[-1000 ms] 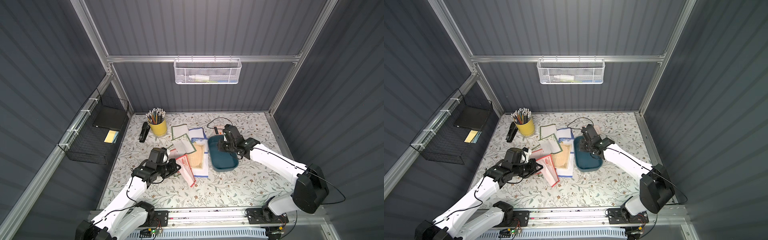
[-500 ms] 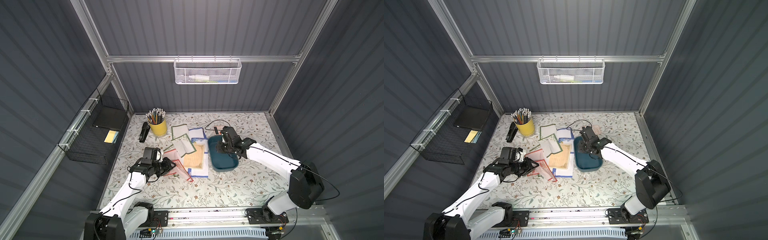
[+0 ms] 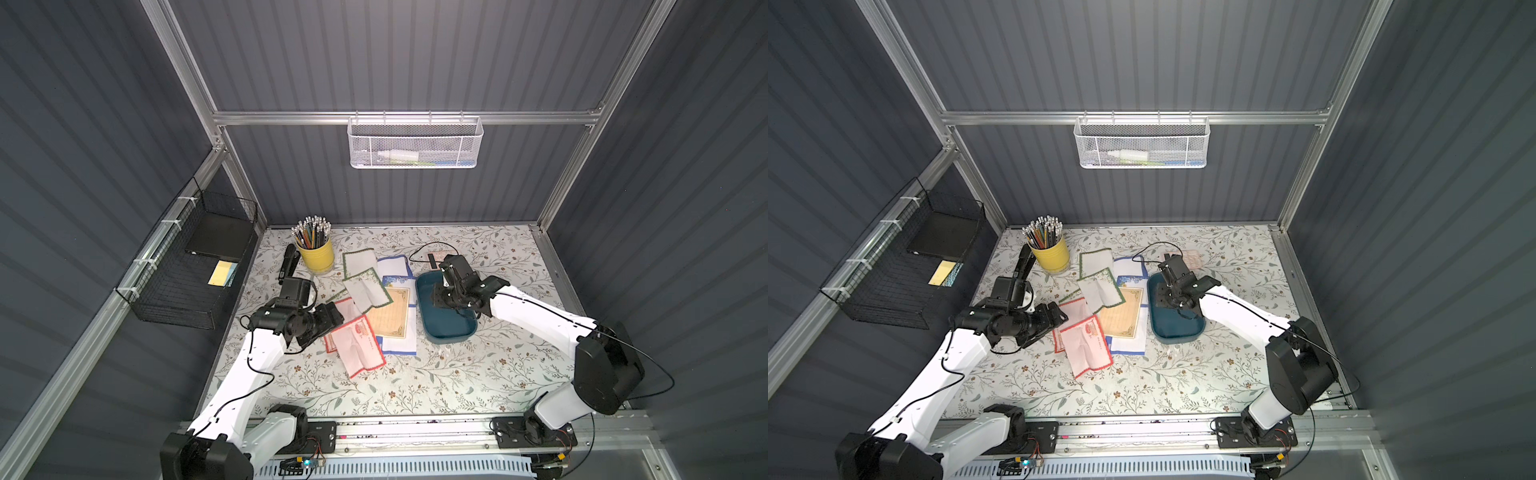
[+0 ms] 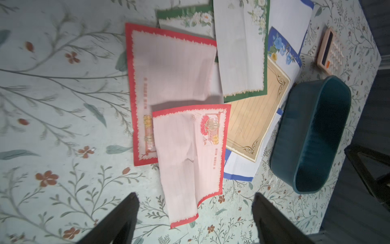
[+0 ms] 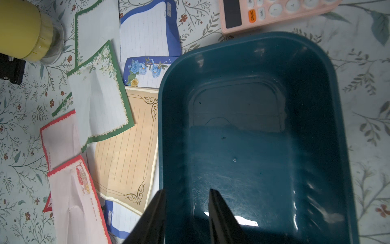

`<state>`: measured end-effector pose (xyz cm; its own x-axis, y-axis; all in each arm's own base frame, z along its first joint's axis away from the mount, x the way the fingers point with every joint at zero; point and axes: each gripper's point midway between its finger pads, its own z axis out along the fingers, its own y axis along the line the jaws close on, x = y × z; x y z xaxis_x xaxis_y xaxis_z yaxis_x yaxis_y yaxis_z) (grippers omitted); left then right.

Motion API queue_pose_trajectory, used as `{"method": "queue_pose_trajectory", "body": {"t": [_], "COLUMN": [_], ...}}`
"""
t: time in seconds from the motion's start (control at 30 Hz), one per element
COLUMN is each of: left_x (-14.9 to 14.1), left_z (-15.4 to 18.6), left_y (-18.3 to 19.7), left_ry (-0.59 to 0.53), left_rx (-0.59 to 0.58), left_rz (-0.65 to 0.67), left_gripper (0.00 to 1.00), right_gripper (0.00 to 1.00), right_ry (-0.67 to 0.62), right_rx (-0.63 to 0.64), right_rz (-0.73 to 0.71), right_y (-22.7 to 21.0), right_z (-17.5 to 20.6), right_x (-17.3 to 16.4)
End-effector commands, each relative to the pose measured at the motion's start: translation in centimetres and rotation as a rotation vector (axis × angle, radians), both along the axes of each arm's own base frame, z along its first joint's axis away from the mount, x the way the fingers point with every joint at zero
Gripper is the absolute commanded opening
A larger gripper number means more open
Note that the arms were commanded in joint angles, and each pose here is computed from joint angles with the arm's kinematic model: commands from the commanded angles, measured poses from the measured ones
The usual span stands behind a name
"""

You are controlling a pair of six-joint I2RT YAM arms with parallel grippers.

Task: Take out the stationery paper from the storage box
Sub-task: Place the stationery paper at the center of the board, then reset both arms

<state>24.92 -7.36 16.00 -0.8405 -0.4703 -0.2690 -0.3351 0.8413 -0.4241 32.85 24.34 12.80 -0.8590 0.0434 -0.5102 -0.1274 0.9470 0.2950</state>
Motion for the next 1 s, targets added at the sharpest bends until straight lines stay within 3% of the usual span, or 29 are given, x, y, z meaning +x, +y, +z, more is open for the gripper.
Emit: {"method": "queue_pose_trajectory", "body": {"t": [0.0,0.07,0.13,0.2,0.3,0.33,0.37,0.43,0.57,0.7,0.83,0.97], "left_x": [0.3,2.6,5.1,7.1,9.9,10.4,10.7,11.2,12.0,13.5,14.9,13.3], "left_z": [3.9,8.1,12.0,14.7,20.1,21.5,22.7,24.8,24.3,20.4,14.5,12.4], "left_y": [2.7,2.8,2.7,4.3,6.0,6.4,6.7,7.1,7.6,7.1,5.9,5.6], "left_ry": [-0.041,-0.180,-0.344,-0.450,-0.636,-0.696,-0.752,-0.865,-0.975,-0.937,-0.893,-1.043], "left_rx": [0.148,0.161,0.169,0.271,0.341,0.351,0.358,0.386,0.494,0.597,0.642,0.634], "left_rz": [0.038,0.037,0.037,0.069,0.179,0.211,0.238,0.261,0.252,0.152,0.028,0.038], "left_gripper": [0.91,0.98,0.98,0.99,0.99,0.99,0.99,0.99,0.99,0.99,0.99,0.99], "right_gripper": [0.39,0.44,0.51,0.57,0.69,0.86,0.95,0.98,0.99,0.99,0.99,0.99], "right_ry": [-0.012,-0.062,-0.123,-0.195,-0.345,-0.404,-0.467,-0.595,-0.788,-0.907,-0.932,-0.938], "right_rx": [-0.008,0.002,0.016,0.038,0.060,0.066,0.071,0.082,0.087,0.071,-0.023,-0.121], "right_rz": [-0.020,-0.050,-0.063,-0.074,-0.107,-0.133,-0.172,-0.253,-0.412,-0.437,-0.466,-0.478], "right_y": [-0.5,-1.0,-1.3,-1.7,-3.1,-3.9,-5.0,-7.5,-12.4,-14.6,-16.3,-17.6], "right_z": [0.5,1.8,3.6,5.9,10.4,12.1,13.8,17.0,20.2,20.6,18.3,16.8], "right_x": [0.0,0.4,0.8,1.1,1.4,1.3,1.3,0.7,-1.3,-2.9,-3.7,-4.2]}}
